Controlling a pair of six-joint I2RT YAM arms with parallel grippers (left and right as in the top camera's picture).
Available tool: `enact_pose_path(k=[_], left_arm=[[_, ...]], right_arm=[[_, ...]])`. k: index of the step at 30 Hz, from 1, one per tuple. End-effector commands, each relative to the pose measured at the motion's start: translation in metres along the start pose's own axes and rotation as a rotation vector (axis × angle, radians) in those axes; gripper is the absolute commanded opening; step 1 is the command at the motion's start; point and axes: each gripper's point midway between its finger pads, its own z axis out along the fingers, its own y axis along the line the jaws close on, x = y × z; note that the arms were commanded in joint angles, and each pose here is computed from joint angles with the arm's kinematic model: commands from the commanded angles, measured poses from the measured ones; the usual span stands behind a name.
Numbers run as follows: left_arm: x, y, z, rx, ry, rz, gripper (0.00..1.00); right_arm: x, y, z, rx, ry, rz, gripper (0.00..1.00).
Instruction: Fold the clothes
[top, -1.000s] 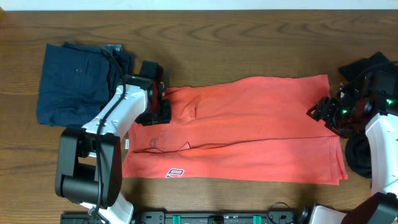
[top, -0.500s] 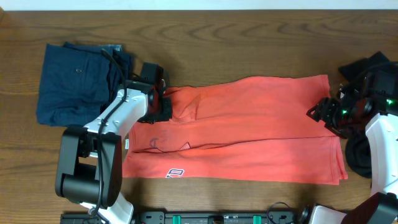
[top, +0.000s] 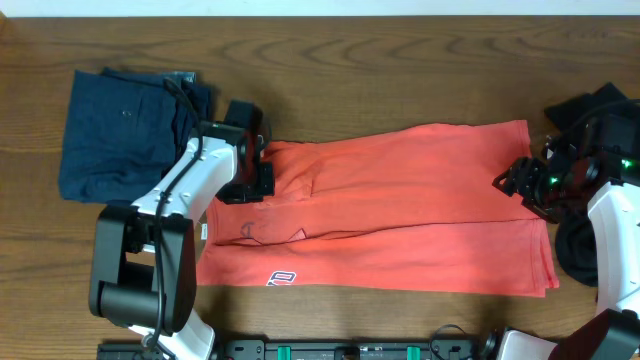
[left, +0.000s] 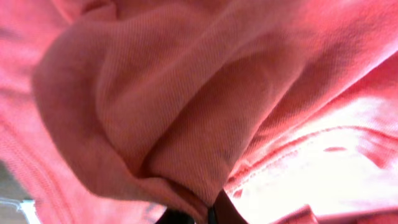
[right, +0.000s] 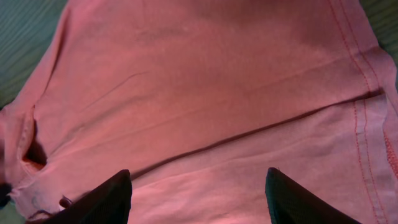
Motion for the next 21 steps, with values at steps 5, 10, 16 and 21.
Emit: enact_pose_path(k=[5,10,16,21], left_arm=[[-0.007,0.0,-0.02,-0.012,-0.038,0.018,0.6],[-0.005,0.025,-0.013,-0.145,-0.039,0.016,0.6],[0.0,0.032,0.004,-0.18,-0.013,0.015,0.45],[-0.001,0.025,0.015,-0.125,-0.03,0.012,0.31]], right_arm=[[-0.003,0.004,-0.002,-0.003,-0.008,-0.031,0.67],[-0.003,0.004,-0.002,-0.003,-0.007,-0.031,0.67],[-0.003,0.004,-0.002,-0.003,-0.008,-0.031,0.67],[-0.003,0.004,-0.002,-0.003,-0.008,-0.031,0.67]])
